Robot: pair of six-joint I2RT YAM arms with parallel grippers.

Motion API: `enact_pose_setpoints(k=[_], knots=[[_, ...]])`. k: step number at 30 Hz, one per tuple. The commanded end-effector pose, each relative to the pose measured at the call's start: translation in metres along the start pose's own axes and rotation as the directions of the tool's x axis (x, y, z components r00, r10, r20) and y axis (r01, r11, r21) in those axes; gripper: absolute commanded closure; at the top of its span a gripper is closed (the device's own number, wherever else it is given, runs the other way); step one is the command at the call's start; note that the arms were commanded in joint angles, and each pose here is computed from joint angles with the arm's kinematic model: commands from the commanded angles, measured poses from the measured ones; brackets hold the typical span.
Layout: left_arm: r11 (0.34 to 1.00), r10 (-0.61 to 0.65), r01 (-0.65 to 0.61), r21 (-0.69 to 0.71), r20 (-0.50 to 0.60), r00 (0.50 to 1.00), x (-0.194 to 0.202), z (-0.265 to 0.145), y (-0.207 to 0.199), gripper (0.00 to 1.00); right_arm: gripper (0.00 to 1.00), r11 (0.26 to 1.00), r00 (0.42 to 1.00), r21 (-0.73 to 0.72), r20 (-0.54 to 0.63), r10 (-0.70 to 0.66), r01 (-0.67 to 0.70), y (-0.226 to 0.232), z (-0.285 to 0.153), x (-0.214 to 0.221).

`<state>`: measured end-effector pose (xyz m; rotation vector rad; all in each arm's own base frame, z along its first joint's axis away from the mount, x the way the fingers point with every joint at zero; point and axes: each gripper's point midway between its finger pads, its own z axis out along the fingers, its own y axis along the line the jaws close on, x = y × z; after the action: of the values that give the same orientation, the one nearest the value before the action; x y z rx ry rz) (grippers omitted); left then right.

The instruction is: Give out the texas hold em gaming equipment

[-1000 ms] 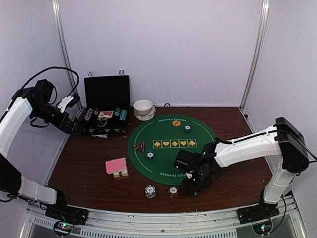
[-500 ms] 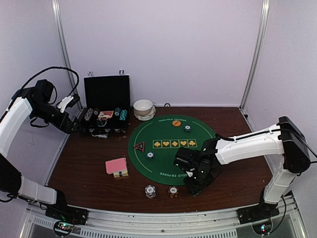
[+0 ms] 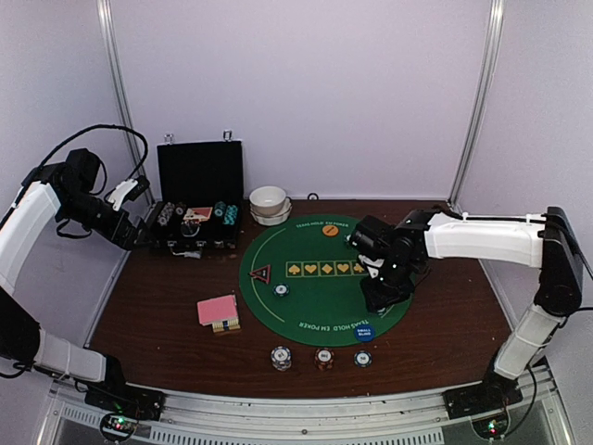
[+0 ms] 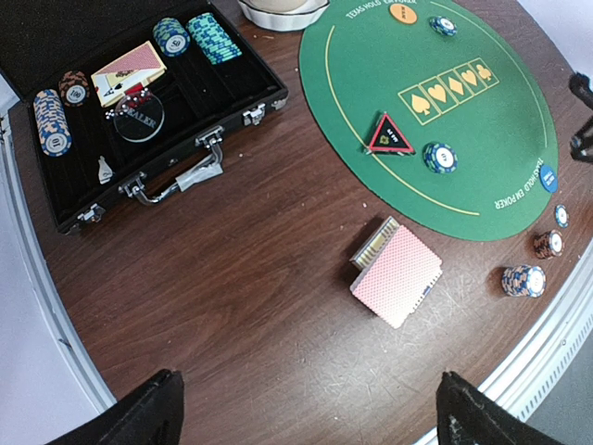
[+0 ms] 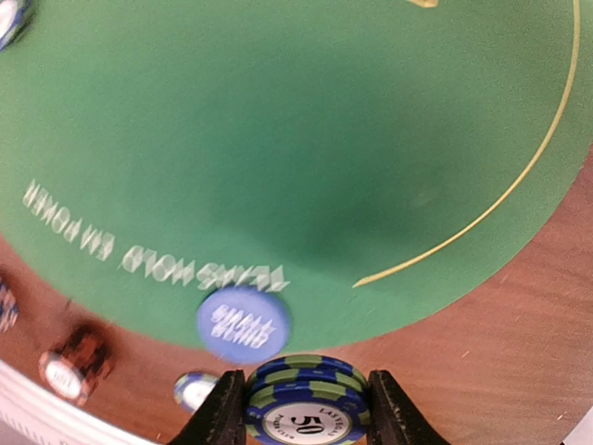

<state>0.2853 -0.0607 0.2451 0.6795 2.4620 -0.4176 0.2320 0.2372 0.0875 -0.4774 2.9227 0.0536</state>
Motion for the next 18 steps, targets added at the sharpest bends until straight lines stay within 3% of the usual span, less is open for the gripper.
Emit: enact_pose_setpoints(k=[1, 13, 15, 18], knots=[[1.0, 0.006, -0.006, -0.003, 0.034, 0.999, -0.007, -0.01, -0.003, 0.02, 0.79, 0.998, 0.999, 0.052, 0.027, 0.044, -0.045, -0.026, 0.023, -0.028], [1.0, 0.004, -0.004, 0.004, 0.033, 0.999, -0.007, -0.009, -0.003, 0.02, 0.78, 0.996, 0.995, 0.05, -0.05, 0.081, -0.079, -0.035, 0.071, -0.017], [1.0, 0.003, -0.003, 0.005, 0.031, 1.0, -0.007, -0.009, -0.003, 0.02, 0.72, 0.995, 0.994, 0.046, -0.06, 0.087, -0.084, -0.036, 0.076, -0.015], [1.0, 0.001, -0.001, 0.007, 0.03, 1.0, -0.007, -0.008, -0.003, 0.03, 0.49, 0.995, 0.994, 0.042, -0.055, 0.092, -0.09, -0.036, 0.076, -0.017]])
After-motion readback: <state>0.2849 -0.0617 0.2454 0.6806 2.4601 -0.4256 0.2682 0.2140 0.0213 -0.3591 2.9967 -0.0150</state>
